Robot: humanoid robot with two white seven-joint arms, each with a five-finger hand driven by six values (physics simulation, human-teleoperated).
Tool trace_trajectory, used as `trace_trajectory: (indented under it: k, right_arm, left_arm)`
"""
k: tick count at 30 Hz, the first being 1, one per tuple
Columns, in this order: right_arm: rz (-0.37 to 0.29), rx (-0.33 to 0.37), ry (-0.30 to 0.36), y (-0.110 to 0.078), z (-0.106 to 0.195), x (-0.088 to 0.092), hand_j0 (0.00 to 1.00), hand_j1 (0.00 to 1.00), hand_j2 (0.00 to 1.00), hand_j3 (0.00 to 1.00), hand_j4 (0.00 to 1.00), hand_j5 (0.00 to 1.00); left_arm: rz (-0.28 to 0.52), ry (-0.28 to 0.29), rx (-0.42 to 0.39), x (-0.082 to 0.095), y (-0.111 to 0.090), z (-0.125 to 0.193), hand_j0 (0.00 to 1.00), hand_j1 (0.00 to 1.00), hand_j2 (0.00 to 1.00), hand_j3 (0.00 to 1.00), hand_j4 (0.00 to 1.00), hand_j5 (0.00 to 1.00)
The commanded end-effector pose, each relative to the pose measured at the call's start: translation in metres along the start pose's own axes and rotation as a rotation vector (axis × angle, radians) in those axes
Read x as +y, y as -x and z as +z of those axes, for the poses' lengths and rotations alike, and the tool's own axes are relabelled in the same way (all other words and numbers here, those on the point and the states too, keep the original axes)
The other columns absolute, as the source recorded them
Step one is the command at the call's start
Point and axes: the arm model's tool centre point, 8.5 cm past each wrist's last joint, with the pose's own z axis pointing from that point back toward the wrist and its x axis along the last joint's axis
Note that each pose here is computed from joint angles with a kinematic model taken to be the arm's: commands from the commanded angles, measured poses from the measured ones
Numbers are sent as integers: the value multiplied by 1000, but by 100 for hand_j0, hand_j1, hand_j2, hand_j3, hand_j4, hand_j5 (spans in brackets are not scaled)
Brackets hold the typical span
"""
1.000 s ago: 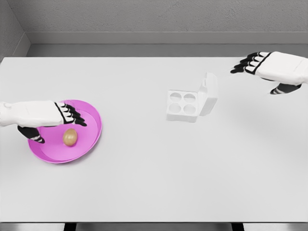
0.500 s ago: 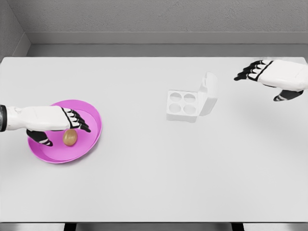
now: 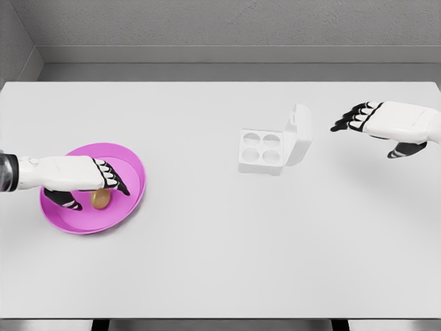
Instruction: Pack egg into the box and close the box lid
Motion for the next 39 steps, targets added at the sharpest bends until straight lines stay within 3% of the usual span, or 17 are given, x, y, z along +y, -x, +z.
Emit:
trace_trajectory:
  k: [1,20,24,39]
  right_arm:
    - [-4,2,1,0,1,0,100,100,100,100,100,100]
    - [-12,-1,-10,0,-1,5,100,100,100,100,100,100]
    - [-13,-7,-17,-1,-3,7,100,100,100,100,100,100]
    - [-15,-12,-28,-3,-5,10,100,100,100,100,100,100]
  left_arm:
    - [12,-7,1,0,2,-4,87,87,87,87,87,87]
    - [32,4,1,-8,3,-6,82,82,82,82,82,82]
    - [32,4,1,-8,3,-6,74,74,74,74,74,74]
    - [32,16,-4,-12,1,-9,72,72,72,72,72,72]
